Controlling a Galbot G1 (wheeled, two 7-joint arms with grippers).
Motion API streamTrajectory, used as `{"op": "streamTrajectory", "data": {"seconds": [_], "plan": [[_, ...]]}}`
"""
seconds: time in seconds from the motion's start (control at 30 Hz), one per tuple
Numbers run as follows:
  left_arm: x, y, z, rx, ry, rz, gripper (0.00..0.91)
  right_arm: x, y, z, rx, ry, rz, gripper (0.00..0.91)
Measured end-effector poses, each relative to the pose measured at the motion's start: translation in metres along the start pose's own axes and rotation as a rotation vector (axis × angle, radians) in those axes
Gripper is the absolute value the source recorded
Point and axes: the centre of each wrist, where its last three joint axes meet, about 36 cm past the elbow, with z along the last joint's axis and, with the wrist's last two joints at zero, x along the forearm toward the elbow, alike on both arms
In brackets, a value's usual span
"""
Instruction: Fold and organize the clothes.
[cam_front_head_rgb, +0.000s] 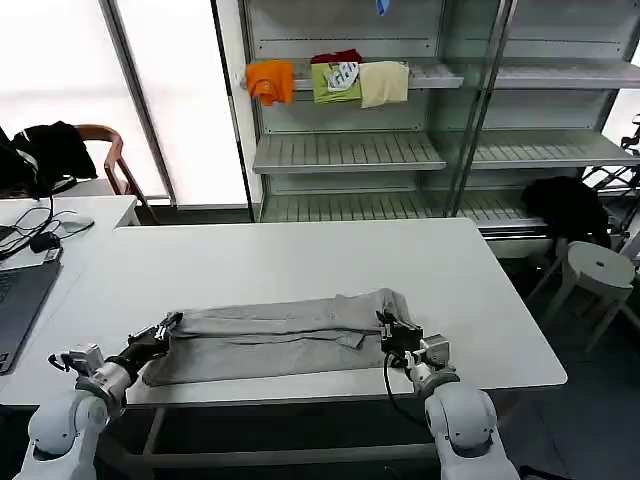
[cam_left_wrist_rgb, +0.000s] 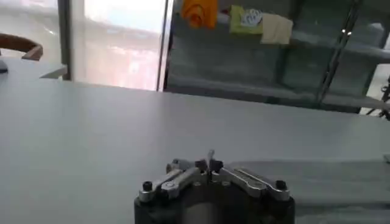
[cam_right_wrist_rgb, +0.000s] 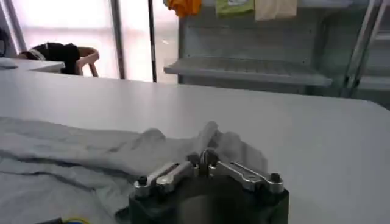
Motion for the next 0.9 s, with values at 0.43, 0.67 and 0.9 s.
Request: {"op": "streamTrajectory", "data": {"seconds": [0.43,0.67,0.9], "plan": [[0.010,-0.015,0.004,-0.024,-0.040,-0.118,0.907,0.019,-0.030,-0.025,-0.015,-0.108,0.098,0.907],[0.008,-0.034,0.019,-0.026,-0.044,-0.229,0.907,0.024,-0.046,-0.050,-0.069,-0.183,0.126,0.907],[0.008,-0.052,0.029,-0.045,-0.035,-0.281,0.907,0.024,-0.053,-0.061,-0.098,-0.224,0.135,0.907]]}}
